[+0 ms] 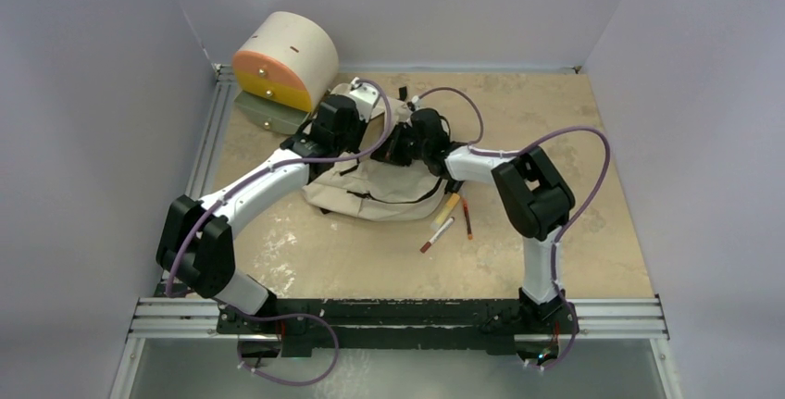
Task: Pack the student bag
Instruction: Adjust the student bag at the center of the board, then pick up the stationery from the center of the board, then place the stationery in the student bag.
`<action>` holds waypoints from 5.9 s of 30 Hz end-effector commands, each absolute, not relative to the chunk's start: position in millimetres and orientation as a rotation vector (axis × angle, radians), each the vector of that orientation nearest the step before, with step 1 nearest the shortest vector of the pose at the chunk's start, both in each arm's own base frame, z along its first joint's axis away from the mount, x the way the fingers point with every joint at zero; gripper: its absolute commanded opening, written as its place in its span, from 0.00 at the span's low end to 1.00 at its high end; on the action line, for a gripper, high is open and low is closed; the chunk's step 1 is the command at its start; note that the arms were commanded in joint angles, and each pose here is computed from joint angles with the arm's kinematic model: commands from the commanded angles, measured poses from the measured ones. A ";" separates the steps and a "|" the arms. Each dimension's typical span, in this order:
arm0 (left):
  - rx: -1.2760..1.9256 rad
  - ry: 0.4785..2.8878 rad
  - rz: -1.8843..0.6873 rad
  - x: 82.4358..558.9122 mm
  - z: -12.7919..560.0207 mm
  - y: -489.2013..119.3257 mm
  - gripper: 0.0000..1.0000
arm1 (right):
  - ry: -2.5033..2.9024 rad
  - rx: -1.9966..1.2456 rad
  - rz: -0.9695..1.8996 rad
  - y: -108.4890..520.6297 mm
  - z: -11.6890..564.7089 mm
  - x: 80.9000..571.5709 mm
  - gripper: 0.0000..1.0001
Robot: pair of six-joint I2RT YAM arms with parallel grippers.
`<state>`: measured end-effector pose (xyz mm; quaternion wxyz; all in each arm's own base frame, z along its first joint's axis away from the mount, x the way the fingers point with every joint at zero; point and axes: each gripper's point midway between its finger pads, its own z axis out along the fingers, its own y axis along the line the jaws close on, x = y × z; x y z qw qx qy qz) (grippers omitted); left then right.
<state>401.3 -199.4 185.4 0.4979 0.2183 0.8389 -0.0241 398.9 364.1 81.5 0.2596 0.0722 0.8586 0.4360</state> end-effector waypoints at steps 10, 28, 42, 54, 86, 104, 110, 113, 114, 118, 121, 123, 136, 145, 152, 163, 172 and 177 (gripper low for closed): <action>0.422 1.932 -0.087 413.8 227.3 -187.9 0.00 | 2.044 0.260 0.807 259.2 224.6 372.7 0.14; 0.429 1.963 -0.087 413.3 216.8 -186.2 0.00 | 2.138 0.726 0.205 93.8 146.8 322.6 0.60; 0.440 1.958 -0.105 411.1 220.0 -188.8 0.00 | 2.357 0.678 0.178 123.8 73.6 353.2 0.60; 0.442 1.952 -0.112 410.3 223.4 -189.4 0.00 | 2.391 0.660 0.167 132.2 60.8 368.0 0.58; 0.448 1.955 -0.119 409.0 221.9 -190.0 0.00 | 2.403 0.674 -0.015 113.5 42.7 372.6 0.18; 0.467 1.960 -0.143 408.3 219.9 -194.9 0.00 | 1.915 0.220 0.795 212.8 270.4 377.9 0.10; 0.440 1.971 -0.161 407.8 219.4 -196.2 0.00 | 1.875 0.017 1.020 305.9 283.3 361.7 0.10; 0.437 1.973 -0.163 407.6 219.5 -196.1 0.00 | 1.898 0.075 1.068 324.8 266.3 370.1 0.09; 0.438 1.972 -0.162 407.7 219.9 -196.2 0.00 | 1.906 0.106 1.073 328.1 260.9 374.1 0.09; 0.439 1.972 -0.160 407.7 219.6 -195.9 0.00 | 1.957 0.239 1.095 338.5 234.4 388.9 0.09; 0.438 1.972 -0.161 407.6 220.5 -195.7 0.00 | 1.970 0.286 1.126 348.4 222.0 398.5 0.09; 0.439 1.972 -0.158 407.6 220.8 -195.6 0.00 | 1.989 0.295 1.150 357.3 215.2 402.6 0.09; 0.441 1.970 -0.153 408.2 221.1 -194.6 0.00 | 2.068 0.366 1.237 391.8 183.2 418.6 0.09; 0.440 1.975 -0.157 410.0 219.2 -194.3 0.00 | 2.117 0.405 1.213 399.0 167.0 405.4 0.09; 0.442 1.979 -0.162 409.5 219.0 -194.9 0.00 | 2.129 0.371 1.254 410.5 164.7 400.2 0.10; 0.444 1.978 -0.165 409.2 219.6 -195.3 0.00 | 2.113 0.358 1.243 409.6 175.5 402.0 0.54; 0.447 1.980 -0.160 408.9 218.6 -194.4 0.00 | 2.122 0.381 1.068 370.2 183.1 388.0 0.53; 0.449 1.979 -0.166 408.7 219.2 -195.5 0.00 | 2.062 0.414 0.866 311.4 205.2 368.5 0.52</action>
